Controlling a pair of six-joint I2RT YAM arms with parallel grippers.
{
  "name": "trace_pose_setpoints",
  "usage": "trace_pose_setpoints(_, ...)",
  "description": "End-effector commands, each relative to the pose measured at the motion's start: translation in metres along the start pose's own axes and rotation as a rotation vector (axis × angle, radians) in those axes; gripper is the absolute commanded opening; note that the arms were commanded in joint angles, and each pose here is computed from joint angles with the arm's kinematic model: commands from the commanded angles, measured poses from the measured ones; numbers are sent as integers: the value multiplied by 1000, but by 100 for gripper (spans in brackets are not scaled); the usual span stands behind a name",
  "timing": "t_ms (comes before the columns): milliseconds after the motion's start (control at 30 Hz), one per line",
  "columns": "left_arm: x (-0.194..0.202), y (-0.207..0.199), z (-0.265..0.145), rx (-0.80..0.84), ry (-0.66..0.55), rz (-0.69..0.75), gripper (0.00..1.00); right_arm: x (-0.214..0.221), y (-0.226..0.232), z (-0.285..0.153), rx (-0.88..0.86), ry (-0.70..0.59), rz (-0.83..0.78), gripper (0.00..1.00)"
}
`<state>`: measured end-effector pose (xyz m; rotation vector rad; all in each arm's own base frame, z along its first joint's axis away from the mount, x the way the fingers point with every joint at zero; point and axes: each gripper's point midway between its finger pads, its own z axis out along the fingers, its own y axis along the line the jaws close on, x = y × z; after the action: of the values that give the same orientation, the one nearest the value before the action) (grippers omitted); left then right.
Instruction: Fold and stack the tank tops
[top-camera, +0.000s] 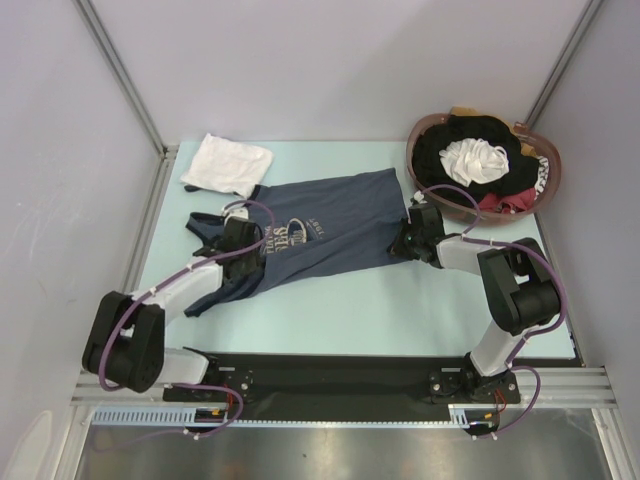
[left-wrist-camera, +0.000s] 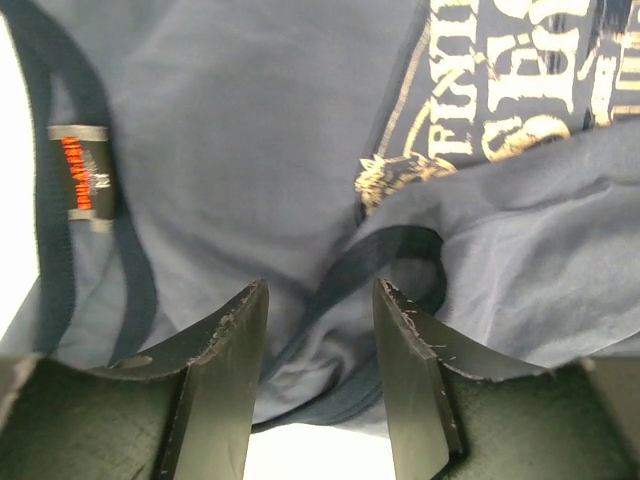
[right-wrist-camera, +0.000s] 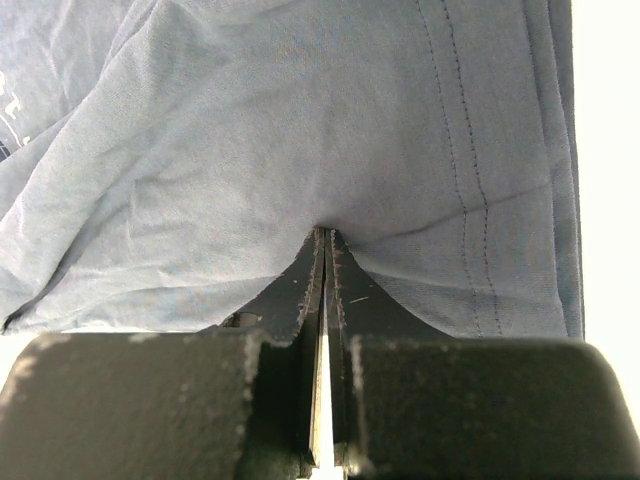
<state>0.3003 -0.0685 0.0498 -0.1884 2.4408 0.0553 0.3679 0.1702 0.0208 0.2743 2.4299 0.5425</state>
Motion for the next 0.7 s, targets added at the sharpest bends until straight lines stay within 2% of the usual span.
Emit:
trace_pose_setpoints(0,-5,-6,1,-12,13,90,52,20,-14,5,33,64,14,0)
trace_pose_setpoints(133,0,-10,11,-10,54,116,51,20,-15,4,28,63,16,0)
trace_pose_setpoints(267,2,1,16,-87,73,115,47,20,-15,4,25,64,21,0)
trace_pose_setpoints(400,2,3,20,-90,82,105,31,21,-15,4,23,66,21,0)
trace_pose_setpoints(433,2,3,20,-92,84,108,22,21,-15,4,24,67,22,0)
trace_pose_setpoints(467,-1,3,21,-98,81,108,18,21,-16,4,23,67,23,0)
trace_pose_setpoints(500,1,3,23,-101,92,115,3,21,-16,4,25,67,23,0)
trace_pose_setpoints(667,-13,-7,22,-56,62,92,0,20,-18,4,32,64,26,0)
